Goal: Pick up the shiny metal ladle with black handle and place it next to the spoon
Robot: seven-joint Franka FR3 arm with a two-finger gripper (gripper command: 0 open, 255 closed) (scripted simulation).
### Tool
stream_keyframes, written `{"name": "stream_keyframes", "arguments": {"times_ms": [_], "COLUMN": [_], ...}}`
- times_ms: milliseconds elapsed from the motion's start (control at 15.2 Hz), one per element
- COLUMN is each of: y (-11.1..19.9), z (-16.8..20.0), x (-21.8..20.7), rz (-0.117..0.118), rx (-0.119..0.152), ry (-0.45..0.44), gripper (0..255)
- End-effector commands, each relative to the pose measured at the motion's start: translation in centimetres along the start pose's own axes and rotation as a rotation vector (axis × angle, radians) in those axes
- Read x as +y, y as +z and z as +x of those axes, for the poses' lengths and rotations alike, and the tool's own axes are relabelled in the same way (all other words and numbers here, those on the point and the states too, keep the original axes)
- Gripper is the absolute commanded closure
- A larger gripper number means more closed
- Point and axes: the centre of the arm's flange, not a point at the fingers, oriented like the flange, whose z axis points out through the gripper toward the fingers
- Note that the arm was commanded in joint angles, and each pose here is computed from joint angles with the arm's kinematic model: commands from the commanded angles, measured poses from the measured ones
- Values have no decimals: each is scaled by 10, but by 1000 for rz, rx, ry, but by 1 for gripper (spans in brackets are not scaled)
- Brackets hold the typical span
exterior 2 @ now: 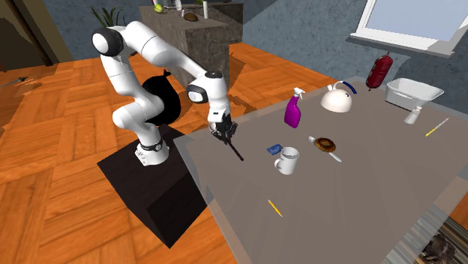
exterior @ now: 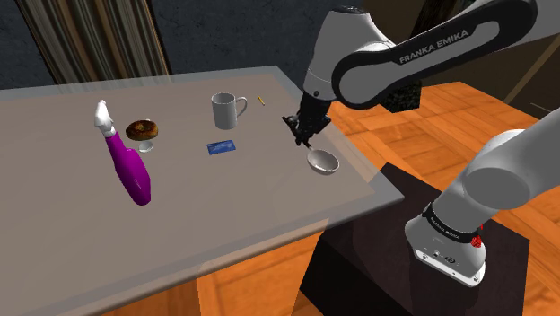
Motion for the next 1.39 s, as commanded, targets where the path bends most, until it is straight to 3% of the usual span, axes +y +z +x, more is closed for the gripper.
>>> {"name": "stream_keyframes", "arguments": {"times_ms": [0, 528, 1320], "y": [-11, -53, -32], "z": [0, 5, 85], "x": [-1, -5, -140], "rz": [0, 0, 0], "rx": [0, 0, 0], "ry": [0, 0, 0], "gripper": [255, 255, 255]}}
